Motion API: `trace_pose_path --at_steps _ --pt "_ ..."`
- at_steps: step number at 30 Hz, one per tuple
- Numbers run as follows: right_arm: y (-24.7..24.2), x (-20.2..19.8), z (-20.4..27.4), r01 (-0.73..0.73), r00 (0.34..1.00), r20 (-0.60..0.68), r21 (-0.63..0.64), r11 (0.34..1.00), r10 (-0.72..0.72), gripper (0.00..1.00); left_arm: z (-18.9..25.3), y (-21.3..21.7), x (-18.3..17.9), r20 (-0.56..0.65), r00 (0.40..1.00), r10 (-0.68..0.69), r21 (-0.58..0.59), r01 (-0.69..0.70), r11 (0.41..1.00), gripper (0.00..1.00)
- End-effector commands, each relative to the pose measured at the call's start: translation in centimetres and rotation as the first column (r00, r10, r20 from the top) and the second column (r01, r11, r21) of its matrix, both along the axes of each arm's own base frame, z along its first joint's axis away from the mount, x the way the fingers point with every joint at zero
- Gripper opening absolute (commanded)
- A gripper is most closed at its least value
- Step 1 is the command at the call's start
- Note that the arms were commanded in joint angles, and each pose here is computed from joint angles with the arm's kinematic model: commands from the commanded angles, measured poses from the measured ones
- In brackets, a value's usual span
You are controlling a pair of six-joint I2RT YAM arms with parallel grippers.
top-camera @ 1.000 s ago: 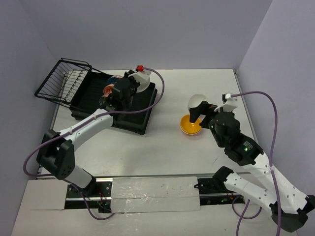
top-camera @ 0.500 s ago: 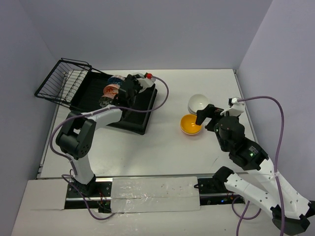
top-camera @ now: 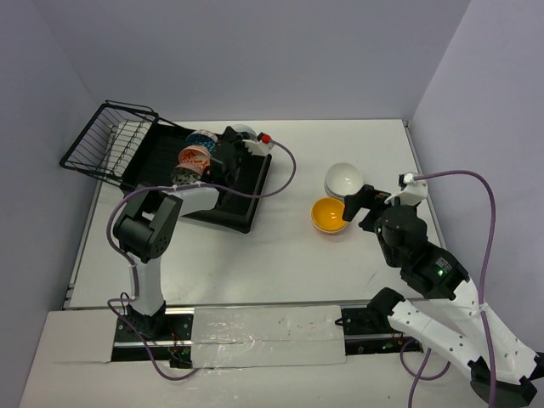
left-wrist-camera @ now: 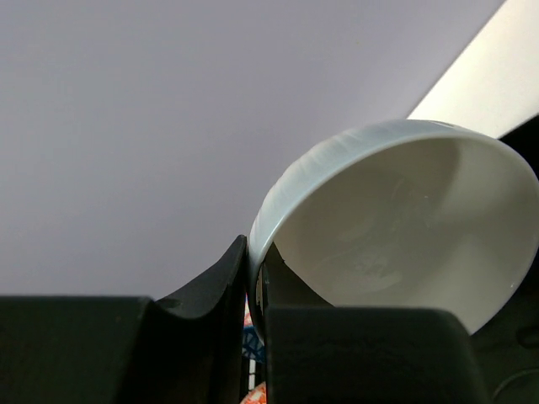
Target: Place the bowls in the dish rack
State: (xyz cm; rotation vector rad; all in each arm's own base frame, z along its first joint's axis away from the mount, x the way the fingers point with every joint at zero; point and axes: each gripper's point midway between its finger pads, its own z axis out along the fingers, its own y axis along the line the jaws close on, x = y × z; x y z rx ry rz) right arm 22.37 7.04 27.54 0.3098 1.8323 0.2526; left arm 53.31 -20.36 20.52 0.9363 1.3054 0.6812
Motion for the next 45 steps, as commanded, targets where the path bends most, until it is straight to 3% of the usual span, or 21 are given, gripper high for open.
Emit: trace_pose_path --at_steps 1,19,45 --pt "-0.7 0.1 0.1 0.025 1.000 0.004 -0.030 0.999 -0.025 1.00 6.9 -0.4 0.4 0.236 0.972 -0.015 -0.054 0.028 0.998 0.00" --pt "-0.1 0.4 -0.5 -0.008 0.999 -0.033 -0.079 0.997 0.005 1.00 4.1 -0.2 0.2 0.315 0.945 -0.090 0.054 0.076 0.996 0.00" --pt "0.9 0.5 -1.8 -0.054 0.996 -0.074 -0.080 0.995 0.049 1.00 -1.4 0.1 0.5 0.236 0.964 -0.122 0.098 0.101 0.990 0.00"
